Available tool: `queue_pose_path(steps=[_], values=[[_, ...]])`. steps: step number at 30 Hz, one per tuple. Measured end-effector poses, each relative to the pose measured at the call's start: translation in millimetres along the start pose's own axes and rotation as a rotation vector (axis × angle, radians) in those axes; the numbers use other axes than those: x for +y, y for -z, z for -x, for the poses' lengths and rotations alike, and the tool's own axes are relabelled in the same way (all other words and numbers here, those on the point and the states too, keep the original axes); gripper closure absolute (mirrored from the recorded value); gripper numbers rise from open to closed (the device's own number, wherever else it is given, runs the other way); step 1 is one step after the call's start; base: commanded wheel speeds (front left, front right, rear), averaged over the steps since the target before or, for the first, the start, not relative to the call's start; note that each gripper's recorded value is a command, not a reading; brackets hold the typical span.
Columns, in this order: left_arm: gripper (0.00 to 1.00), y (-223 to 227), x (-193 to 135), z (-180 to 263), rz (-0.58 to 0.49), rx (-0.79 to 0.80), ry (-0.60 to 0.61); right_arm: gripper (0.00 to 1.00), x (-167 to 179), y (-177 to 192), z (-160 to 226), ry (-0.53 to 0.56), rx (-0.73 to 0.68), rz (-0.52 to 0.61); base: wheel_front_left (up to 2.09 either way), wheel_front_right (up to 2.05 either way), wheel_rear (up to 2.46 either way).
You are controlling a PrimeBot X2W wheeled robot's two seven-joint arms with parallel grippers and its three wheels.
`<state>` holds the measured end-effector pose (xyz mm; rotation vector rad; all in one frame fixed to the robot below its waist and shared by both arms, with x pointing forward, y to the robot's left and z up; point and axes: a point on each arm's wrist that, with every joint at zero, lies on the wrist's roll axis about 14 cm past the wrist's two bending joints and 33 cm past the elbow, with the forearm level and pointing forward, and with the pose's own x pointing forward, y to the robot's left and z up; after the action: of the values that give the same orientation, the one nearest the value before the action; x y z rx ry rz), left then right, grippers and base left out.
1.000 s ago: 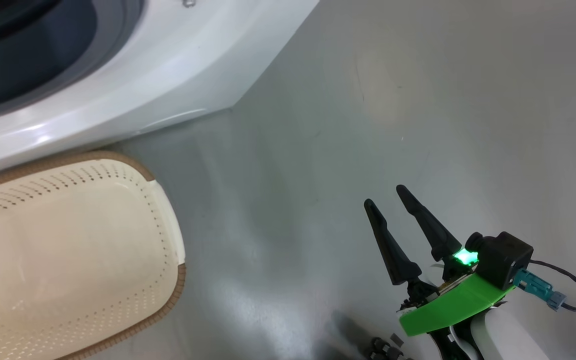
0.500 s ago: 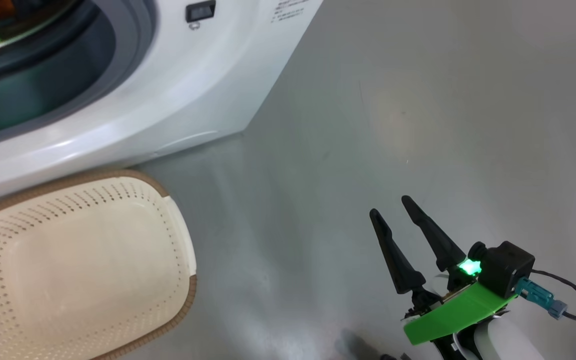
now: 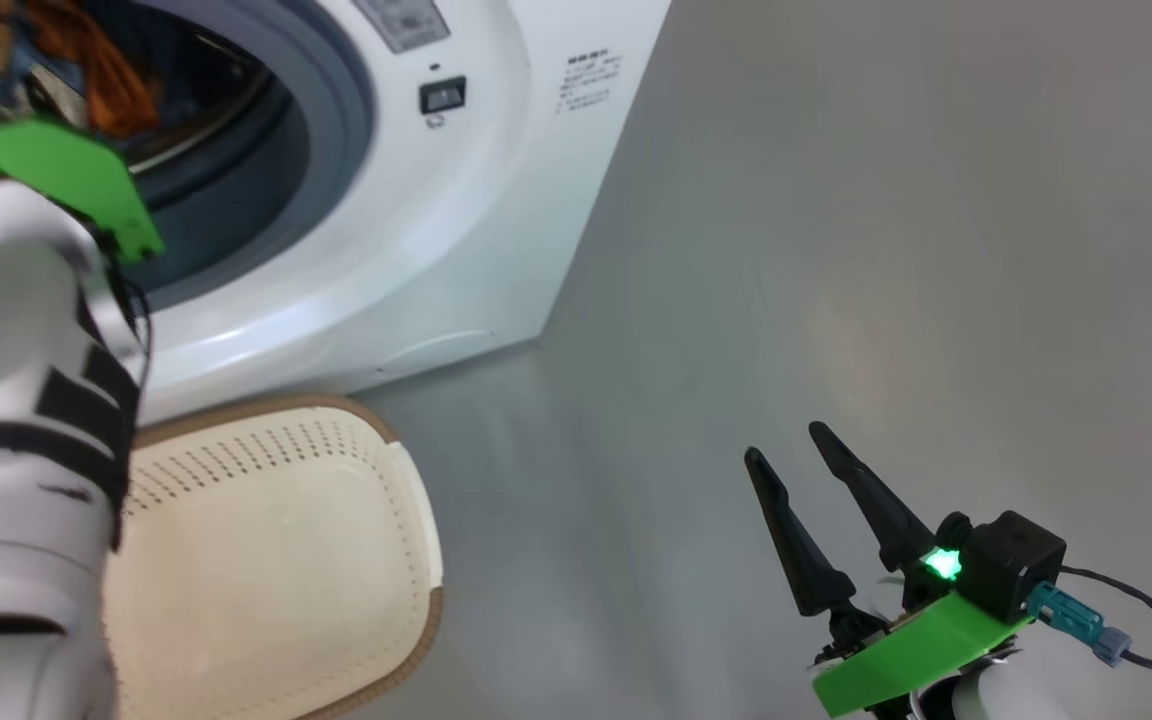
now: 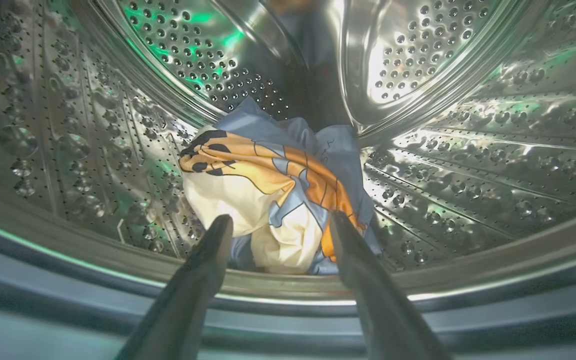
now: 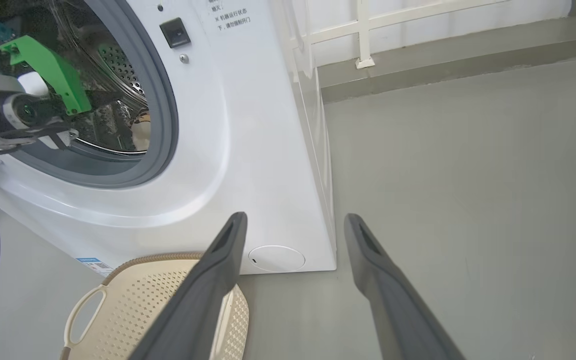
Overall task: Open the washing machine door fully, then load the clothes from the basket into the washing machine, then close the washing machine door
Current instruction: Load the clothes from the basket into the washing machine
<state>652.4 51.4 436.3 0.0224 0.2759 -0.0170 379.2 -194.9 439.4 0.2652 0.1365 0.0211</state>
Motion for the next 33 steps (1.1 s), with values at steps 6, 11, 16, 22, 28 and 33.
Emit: queue_pose_path(steps=[6, 11, 16, 22, 28, 33], values=[[0.0, 9.1, -2.1, 31.9, 0.026, 0.019, 0.043, 0.0, 6.1, -17.0, 2.5, -0.023, -0.053, 0.02, 0.0, 0.0, 0.0], [0.0, 20.7, 4.6, 62.8, 0.042, 0.023, 0.066, 0.0, 7.6, -31.3, 7.7, -0.03, -0.099, 0.04, 0.0, 0.0, 0.0], [0.0, 26.1, 10.1, 88.8, 0.055, -0.015, 0.07, 0.0, 10.9, -42.3, 7.1, -0.043, -0.134, 0.045, 0.0, 0.0, 0.0], [0.0, 41.6, 28.6, 126.2, 0.082, -0.042, 0.043, 0.0, 16.9, -38.8, 17.6, -0.059, -0.127, 0.055, 0.0, 0.0, 0.0], [0.0, 46.1, 47.5, 157.3, 0.118, -0.08, 0.0, 0.0, 17.0, -46.6, 24.7, -0.059, -0.154, 0.062, 0.0, 0.0, 0.0], [0.0, 48.2, 61.3, 186.3, 0.138, -0.116, -0.029, 0.0, 19.3, -44.4, 31.5, -0.065, -0.151, 0.062, 0.0, 0.0, 0.0]])
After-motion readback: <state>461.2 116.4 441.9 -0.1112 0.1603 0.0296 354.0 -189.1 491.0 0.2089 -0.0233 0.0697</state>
